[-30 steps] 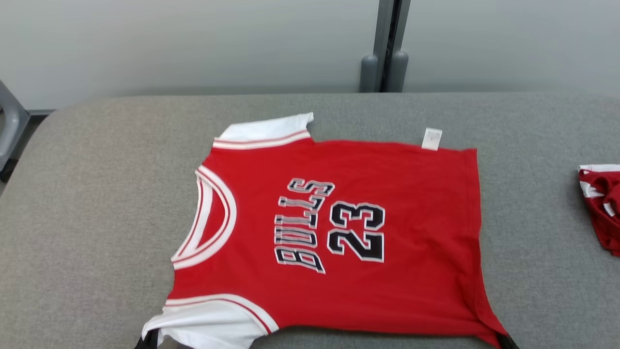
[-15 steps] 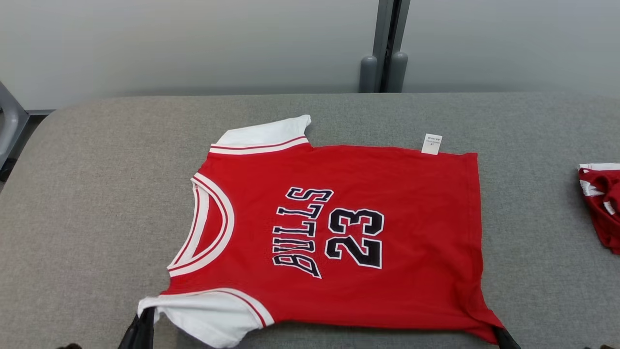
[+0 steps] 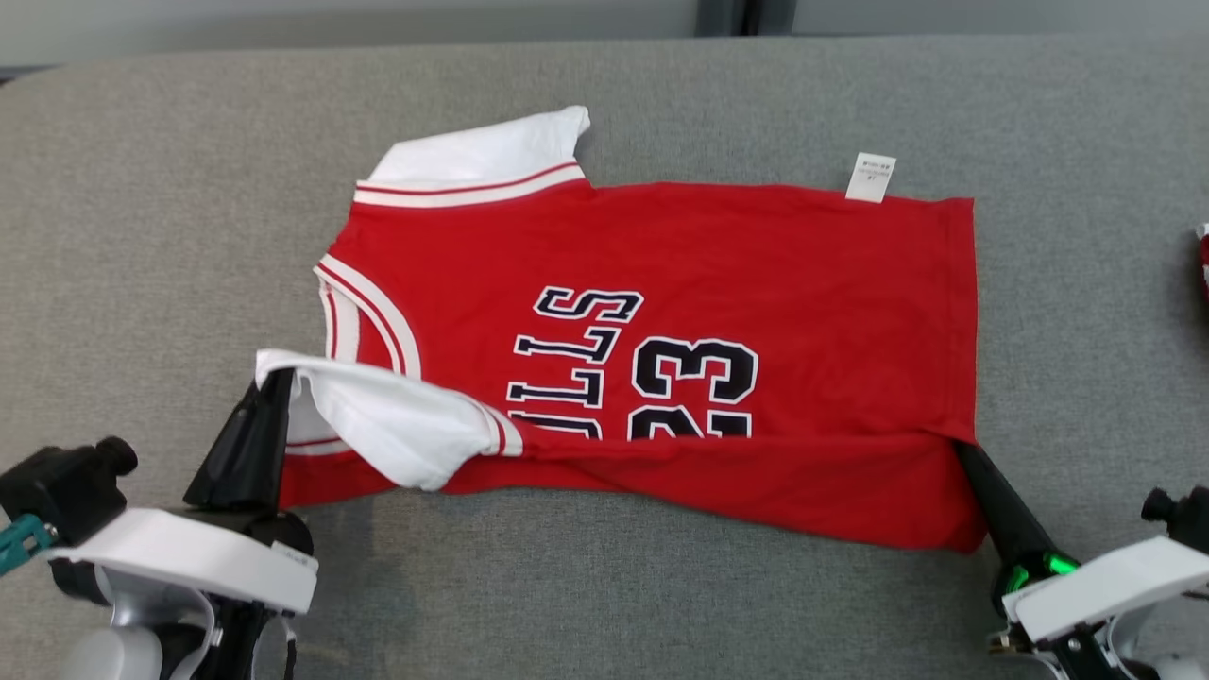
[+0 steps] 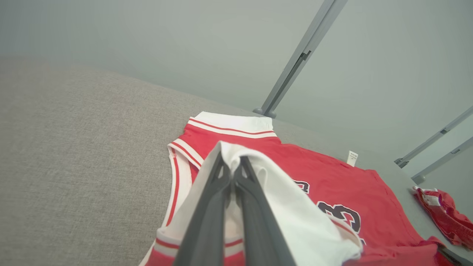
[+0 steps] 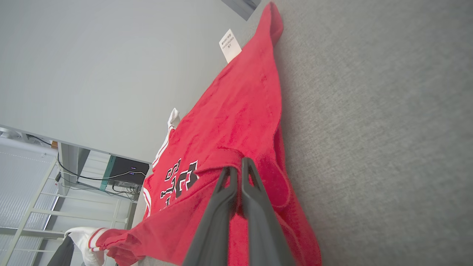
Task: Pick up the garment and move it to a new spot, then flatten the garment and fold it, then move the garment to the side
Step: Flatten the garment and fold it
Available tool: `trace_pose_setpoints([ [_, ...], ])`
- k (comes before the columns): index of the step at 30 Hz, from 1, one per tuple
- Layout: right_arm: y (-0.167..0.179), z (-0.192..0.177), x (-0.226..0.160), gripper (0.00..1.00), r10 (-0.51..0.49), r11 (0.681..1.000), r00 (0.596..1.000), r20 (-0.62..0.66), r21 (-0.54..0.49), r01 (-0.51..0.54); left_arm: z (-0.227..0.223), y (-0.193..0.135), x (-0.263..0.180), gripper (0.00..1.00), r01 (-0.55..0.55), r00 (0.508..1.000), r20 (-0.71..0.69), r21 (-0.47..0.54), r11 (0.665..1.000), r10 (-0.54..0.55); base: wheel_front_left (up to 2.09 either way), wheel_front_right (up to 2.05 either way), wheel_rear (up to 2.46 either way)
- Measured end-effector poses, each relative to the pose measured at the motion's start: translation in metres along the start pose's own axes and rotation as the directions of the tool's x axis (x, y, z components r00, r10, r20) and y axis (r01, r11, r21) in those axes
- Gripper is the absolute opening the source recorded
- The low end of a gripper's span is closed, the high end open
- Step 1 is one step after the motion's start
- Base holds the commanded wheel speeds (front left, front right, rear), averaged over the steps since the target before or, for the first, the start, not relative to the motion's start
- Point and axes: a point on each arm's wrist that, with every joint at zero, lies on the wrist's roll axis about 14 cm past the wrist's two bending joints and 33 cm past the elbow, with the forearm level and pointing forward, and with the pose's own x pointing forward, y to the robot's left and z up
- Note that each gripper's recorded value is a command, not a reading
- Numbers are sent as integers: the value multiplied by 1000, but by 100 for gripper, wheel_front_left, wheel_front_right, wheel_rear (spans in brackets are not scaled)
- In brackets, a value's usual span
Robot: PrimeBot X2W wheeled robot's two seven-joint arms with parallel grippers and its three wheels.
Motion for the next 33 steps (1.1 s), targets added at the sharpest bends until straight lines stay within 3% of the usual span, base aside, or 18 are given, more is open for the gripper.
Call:
trace_pose_setpoints([
  [7, -2, 2, 28, 0, 0, 999, 1000, -23, -50, -1, -28, 11, 30, 0, -10, 997, -70, -48, 999, 7, 0, 0, 0],
  [8, -2, 2, 31, 0, -2, 998, 1000, -24, -57, 0, -31, 12, 33, 37, -8, 997, -72, -51, 999, 4, 0, 0, 0],
  [9, -2, 1, 33, 0, 1, 998, 1000, -28, -70, -3, -32, 12, 35, 100, -8, 998, -69, -54, 999, 5, 0, 0, 0],
  [10, -1, 2, 34, 18, 4, 997, 1000, -26, -78, -6, -34, 13, 36, 100, -8, 998, -66, -53, 999, 4, 0, 0, 0],
  [11, 1, 3, 35, 49, 10, 996, 1000, -18, -87, -11, -35, 14, 37, 100, -11, 998, -58, -31, 999, 9, 0, 0, 0],
  [12, 4, 4, 36, 100, 19, 994, 1000, -10, -104, -20, -32, 16, 37, 100, -15, 999, -37, -24, 1000, 14, 0, 0, 0],
  [19, 16, 40, 28, 100, 60, 971, 984, 170, -238, -18, 0, 11, 32, 100, -26, 983, 184, 8, 1000, 24, 0, 0, 0],
  [22, 28, 59, 23, 100, 104, 947, 962, 254, -320, -18, 17, 9, 27, 100, -40, 969, 246, 74, 996, 21, 0, 0, 0],
  [25, 39, 75, 17, 100, 146, 915, 938, 316, -403, -6, 34, 6, 21, 100, -69, 953, 304, 146, 987, 21, 0, 0, 0],
  [26, 47, 81, 13, 100, 174, 887, 925, 337, -462, 1, 41, 7, 15, 100, -91, 946, 324, 200, 976, 22, 0, 0, 0],
  [28, 56, 87, 9, 100, 202, 862, 912, 357, -507, 7, 39, 6, 8, 100, -107, 947, 322, 249, 963, 22, 0, 0, 0],
  [30, 61, 93, 4, 100, 221, 826, 903, 369, -563, 28, 34, 6, 1, 100, -110, 952, 306, 278, 954, 21, 0, 0, 0],
  [31, 61, 93, 4, 100, 221, 826, 903, 369, -563, 28, 34, 6, 1, 100, -110, 952, 306, 278, 954, 21, 0, 0, 0],
  [33, 59, 92, -2, 100, 220, 781, 907, 359, -622, 56, 28, 6, -6, 100, -113, 958, 288, 316, 942, 18, 0, 0, 0],
])
